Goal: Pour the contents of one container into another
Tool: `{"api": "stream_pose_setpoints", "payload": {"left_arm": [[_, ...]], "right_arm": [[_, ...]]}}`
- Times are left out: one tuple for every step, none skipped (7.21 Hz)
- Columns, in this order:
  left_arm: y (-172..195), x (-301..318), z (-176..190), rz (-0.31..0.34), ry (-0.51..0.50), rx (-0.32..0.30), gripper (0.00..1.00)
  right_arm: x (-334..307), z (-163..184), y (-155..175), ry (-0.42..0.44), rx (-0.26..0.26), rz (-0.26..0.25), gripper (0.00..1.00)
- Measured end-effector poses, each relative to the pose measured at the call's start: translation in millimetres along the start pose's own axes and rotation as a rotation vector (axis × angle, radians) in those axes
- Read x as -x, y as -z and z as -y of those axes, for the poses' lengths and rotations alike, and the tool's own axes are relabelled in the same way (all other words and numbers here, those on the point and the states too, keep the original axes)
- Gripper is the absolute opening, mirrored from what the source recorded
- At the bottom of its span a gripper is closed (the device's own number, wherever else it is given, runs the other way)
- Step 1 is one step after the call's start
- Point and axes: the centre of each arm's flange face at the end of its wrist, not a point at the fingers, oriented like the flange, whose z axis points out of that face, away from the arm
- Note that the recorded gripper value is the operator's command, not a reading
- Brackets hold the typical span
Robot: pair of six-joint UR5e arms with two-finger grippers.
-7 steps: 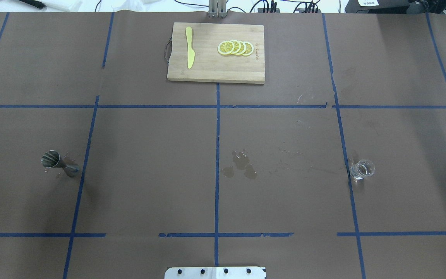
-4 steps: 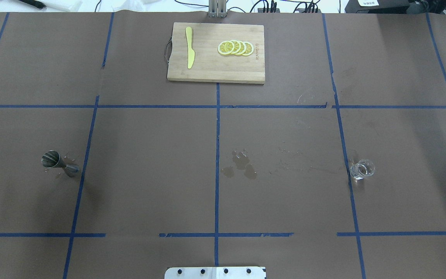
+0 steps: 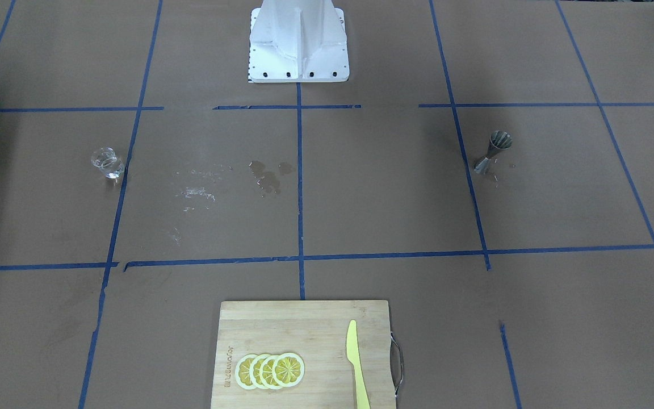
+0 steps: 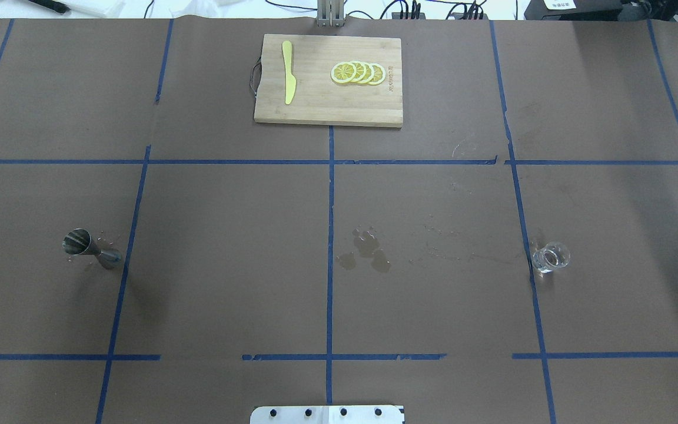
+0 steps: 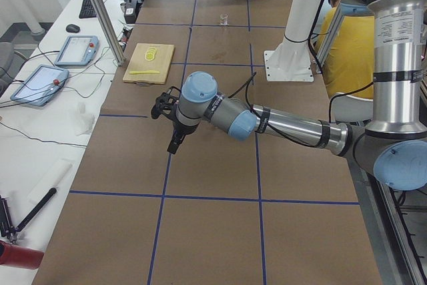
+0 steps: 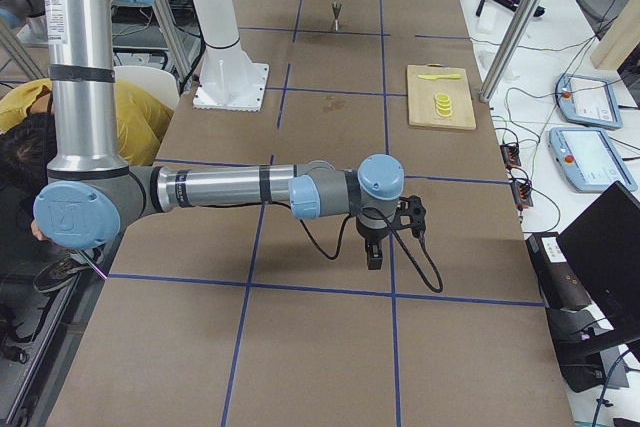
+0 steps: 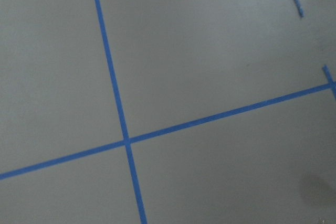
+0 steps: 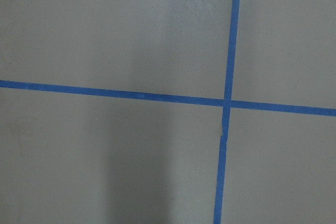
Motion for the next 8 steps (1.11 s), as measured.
{"api": "stream_pose_setpoints", "payload": {"left_arm": [[-16, -29, 6, -0.006, -0.008, -0.037, 1.00], [-32, -59, 10, -0.006, 0.006, -0.074, 1.00], [-47, -92, 12, 0.006, 0.041, -0.108, 1.00], [-63, -129, 11, 0.021, 0.086, -0.137, 1.00], [-80, -168, 5, 0.031, 0.147, -0.161, 1.00], [-99, -212, -6, 0.042, 0.221, -0.193, 0.99], [-110, -249, -21, 0.045, 0.279, -0.230, 0.96], [-110, -272, -35, 0.045, 0.313, -0.262, 0.95]], "right_arm": [[0, 0, -1, 0.000, 0.001, 0.001, 1.00], [0, 0, -1, 0.001, 0.001, 0.001, 1.00], [2, 1, 0, 0.003, 0.000, 0.002, 1.00], [3, 1, 0, 0.006, -0.002, 0.003, 1.00], [4, 2, 1, 0.009, -0.003, 0.004, 1.00], [6, 3, 1, 0.013, -0.005, 0.003, 1.00], [7, 5, 2, 0.017, -0.006, 0.003, 1.00], [8, 6, 2, 0.018, -0.007, 0.003, 1.00]]}}
